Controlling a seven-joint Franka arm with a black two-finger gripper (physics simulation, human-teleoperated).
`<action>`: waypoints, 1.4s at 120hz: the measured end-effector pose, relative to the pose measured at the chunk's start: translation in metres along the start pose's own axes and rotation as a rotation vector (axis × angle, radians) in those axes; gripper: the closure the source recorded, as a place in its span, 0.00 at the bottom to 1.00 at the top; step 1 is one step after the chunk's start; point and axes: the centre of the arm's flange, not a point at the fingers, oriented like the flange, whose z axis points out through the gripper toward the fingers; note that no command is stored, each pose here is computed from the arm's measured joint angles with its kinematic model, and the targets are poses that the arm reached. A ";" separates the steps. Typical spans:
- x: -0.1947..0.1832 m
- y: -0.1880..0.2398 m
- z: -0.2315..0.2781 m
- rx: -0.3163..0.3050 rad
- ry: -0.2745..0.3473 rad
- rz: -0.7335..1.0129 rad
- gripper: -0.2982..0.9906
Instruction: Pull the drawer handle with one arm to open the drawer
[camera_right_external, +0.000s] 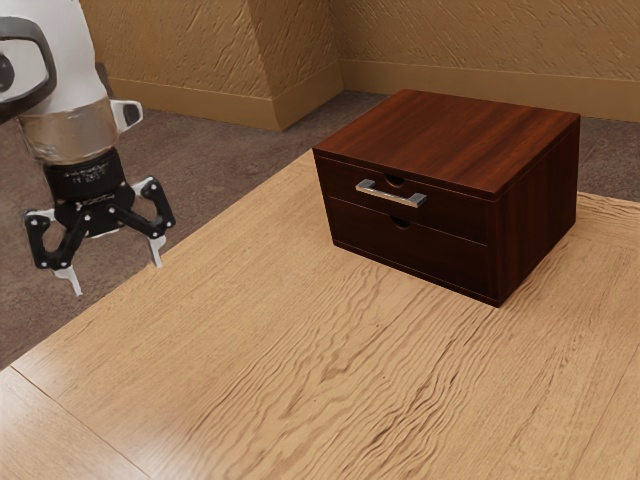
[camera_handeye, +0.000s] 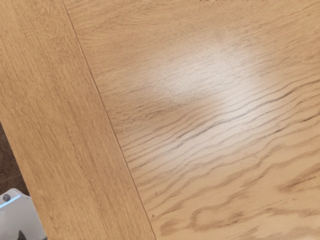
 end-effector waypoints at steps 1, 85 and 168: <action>0.000 0.001 0.001 -0.004 0.000 -0.006 0.23; 0.029 0.225 0.044 -0.358 0.121 -0.239 0.23; 0.057 0.292 0.079 -0.516 0.111 -0.300 0.23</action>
